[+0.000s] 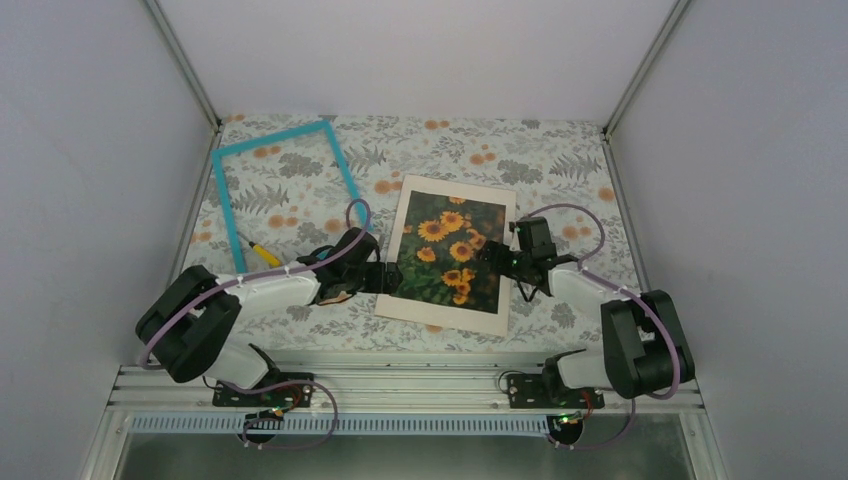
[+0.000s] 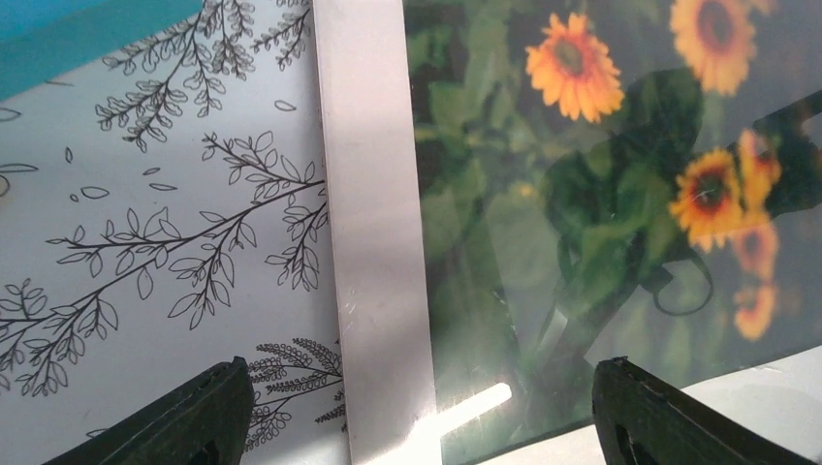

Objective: Take the photo out of the frame

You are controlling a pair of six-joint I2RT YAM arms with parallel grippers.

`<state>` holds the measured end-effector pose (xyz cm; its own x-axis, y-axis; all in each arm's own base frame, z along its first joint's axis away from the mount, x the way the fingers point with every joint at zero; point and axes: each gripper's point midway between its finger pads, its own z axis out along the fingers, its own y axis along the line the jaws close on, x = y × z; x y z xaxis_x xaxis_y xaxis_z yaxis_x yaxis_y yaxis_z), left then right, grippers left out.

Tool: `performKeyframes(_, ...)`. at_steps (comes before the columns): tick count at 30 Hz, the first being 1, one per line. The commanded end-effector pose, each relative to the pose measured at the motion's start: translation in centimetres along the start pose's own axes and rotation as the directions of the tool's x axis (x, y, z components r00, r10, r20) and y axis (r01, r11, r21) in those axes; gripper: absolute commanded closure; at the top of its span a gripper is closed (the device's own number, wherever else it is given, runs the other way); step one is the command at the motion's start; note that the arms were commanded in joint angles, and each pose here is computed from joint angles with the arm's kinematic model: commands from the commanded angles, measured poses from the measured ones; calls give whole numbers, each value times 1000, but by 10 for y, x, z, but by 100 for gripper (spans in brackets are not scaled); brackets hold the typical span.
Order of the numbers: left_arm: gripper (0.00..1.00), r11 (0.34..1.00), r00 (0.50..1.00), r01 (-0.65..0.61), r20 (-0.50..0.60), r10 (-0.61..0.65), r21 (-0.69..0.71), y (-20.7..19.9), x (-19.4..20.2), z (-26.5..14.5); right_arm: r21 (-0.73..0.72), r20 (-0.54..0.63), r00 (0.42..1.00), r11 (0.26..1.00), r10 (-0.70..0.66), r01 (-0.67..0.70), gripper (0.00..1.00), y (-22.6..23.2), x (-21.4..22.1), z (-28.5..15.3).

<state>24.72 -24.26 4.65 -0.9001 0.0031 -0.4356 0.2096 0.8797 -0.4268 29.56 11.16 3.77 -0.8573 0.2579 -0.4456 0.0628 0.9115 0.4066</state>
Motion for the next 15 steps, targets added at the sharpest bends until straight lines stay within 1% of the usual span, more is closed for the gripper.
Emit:
performKeyframes(1,13,1000,1000,15,18,-15,24,-9,-7,5,-64,29,999,998,-13,15,5,17,-20,1)
performKeyframes(8,13,1000,1000,12,1,-12,27,-13,-3,8,-92,36,999,995,-38,41,5,26,-28,0)
performKeyframes(15,13,999,1000,-17,12,16,31,-25,-7,6,-105,32,998,993,-50,53,5,29,-27,-1)
